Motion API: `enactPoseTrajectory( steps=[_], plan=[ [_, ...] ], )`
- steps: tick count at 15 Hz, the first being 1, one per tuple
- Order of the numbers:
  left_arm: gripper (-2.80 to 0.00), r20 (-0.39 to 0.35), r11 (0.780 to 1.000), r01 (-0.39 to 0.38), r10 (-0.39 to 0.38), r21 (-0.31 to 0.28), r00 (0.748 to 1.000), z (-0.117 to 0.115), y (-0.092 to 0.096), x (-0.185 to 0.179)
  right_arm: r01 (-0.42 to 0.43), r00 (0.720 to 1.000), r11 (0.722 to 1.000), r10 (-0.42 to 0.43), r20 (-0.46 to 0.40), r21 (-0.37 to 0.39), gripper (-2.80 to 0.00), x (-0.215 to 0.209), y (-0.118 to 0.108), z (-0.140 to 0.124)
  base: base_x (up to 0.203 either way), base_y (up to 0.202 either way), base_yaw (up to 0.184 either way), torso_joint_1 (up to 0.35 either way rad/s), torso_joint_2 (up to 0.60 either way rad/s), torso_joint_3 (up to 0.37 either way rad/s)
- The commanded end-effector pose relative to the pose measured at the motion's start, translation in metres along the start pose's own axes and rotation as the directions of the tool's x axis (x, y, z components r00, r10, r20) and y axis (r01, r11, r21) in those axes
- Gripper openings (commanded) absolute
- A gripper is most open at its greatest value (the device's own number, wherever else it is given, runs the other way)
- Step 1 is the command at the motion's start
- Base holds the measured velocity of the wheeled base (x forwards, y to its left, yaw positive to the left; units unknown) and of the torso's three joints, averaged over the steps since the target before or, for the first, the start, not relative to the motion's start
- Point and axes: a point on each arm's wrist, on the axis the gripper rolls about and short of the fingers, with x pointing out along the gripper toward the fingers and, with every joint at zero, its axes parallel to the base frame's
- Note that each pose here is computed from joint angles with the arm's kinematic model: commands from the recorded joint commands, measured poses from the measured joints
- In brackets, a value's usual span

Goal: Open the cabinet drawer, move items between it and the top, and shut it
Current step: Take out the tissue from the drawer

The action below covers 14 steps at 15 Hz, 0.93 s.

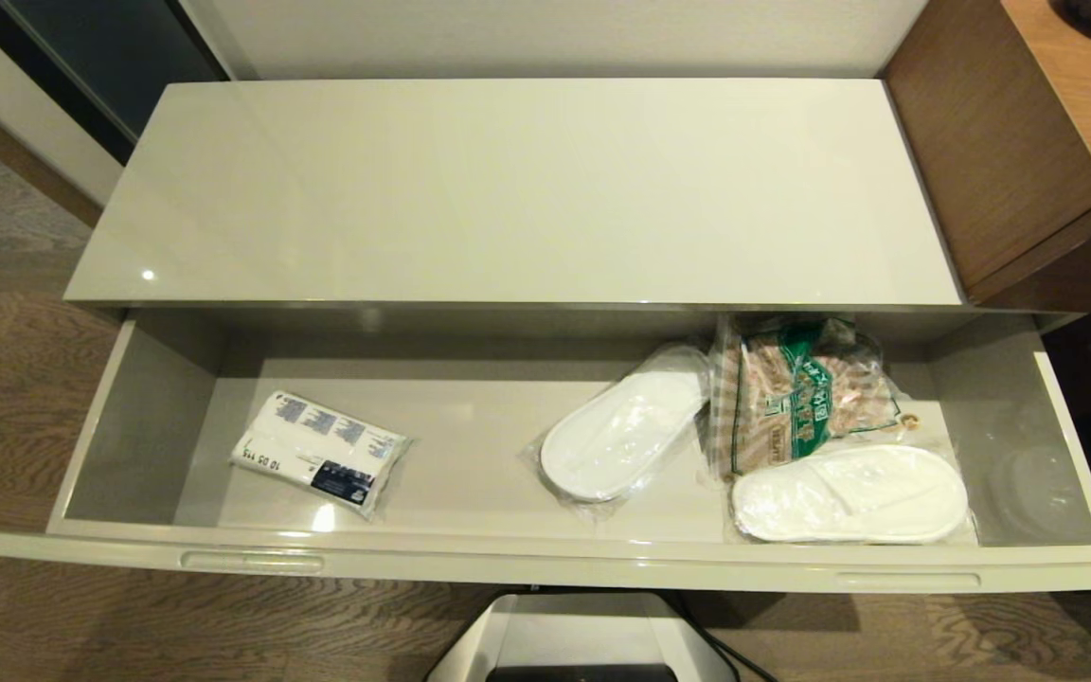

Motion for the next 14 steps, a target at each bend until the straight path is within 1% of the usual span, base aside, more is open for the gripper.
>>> enactPoseTrajectory(
  steps=[1,3,4,5,6,7,9,10,11,12,13,14],
  plan=[
    [-2.8,0.0,1.0,0.0,0.0,0.0,1.0,0.0,0.0,0.0,0.015,1.0,0.999,-0.016,-0.021,-0.044,-2.8,0.011,0.003,-0.021,0.0,0.0,0.0,0.0,0.0,0.0],
    [-2.8,0.0,1.0,0.0,0.0,0.0,1.0,0.0,0.0,0.0,0.006,1.0,0.999,-0.006,-0.019,-0.043,-2.8,0.013,0.003,-0.021,0.0,0.0,0.0,0.0,0.0,0.0],
    [-2.8,0.0,1.0,0.0,0.0,0.0,1.0,0.0,0.0,0.0,-0.059,0.998,0.997,0.058,-0.014,-0.04,-2.8,0.021,0.005,-0.022,0.0,0.0,0.0,0.0,0.0,0.0],
    [-2.8,0.001,1.0,0.001,-0.001,0.0,1.0,0.0,0.0,0.0,-0.109,0.993,0.993,0.111,0.035,-0.042,-2.8,0.026,0.006,-0.018,0.0,0.0,0.0,0.0,0.0,0.0],
    [-2.8,0.001,1.0,0.001,-0.001,0.0,1.0,0.0,0.0,0.0,-0.102,0.987,0.994,0.107,0.116,-0.048,-2.8,0.029,0.005,-0.01,0.0,0.0,0.0,0.0,0.0,0.0],
    [-2.8,0.0,1.0,0.0,0.0,0.0,1.0,0.0,0.0,0.0,-0.091,0.975,0.994,0.1,0.197,-0.053,-2.8,0.032,0.005,-0.003,0.0,0.0,0.0,0.0,0.0,0.0],
    [-2.8,0.0,1.0,0.0,0.0,0.0,1.0,0.0,0.0,0.0,-0.06,0.926,0.996,0.078,0.369,-0.059,-2.8,0.041,0.003,0.012,0.0,0.0,0.0,0.0,0.0,0.0],
    [-2.8,0.0,1.0,0.0,0.0,0.0,1.0,0.0,0.0,0.0,-0.039,0.876,0.997,0.063,0.479,-0.06,-2.8,0.052,0.003,0.018,0.0,0.0,0.0,0.0,0.0,0.0],
    [-2.8,0.0,1.0,0.0,0.0,0.0,1.0,0.0,0.0,0.0,-0.021,0.815,0.998,0.05,0.577,-0.056,-2.8,0.061,0.003,0.022,0.0,0.0,0.0,0.0,0.0,0.0],
    [-2.8,0.0,1.0,0.0,0.0,0.0,1.0,0.0,0.0,0.0,-0.01,0.756,0.999,0.04,0.653,-0.05,-2.8,0.069,0.003,0.023,0.0,0.0,0.0,0.0,0.0,0.0],
    [-2.8,0.0,1.0,0.0,0.0,0.0,1.0,0.0,0.0,0.0,-0.012,0.722,0.999,0.041,0.69,-0.046,-2.8,0.073,0.003,0.022,0.0,0.0,0.0,0.0,0.0,0.0],
    [-2.8,0.0,1.0,0.0,0.0,0.0,1.0,0.0,0.0,0.0,-0.024,0.715,0.999,0.047,0.698,-0.042,-2.8,0.074,0.003,0.022,0.0,0.0,0.0,0.0,0.0,0.0]
  ],
)
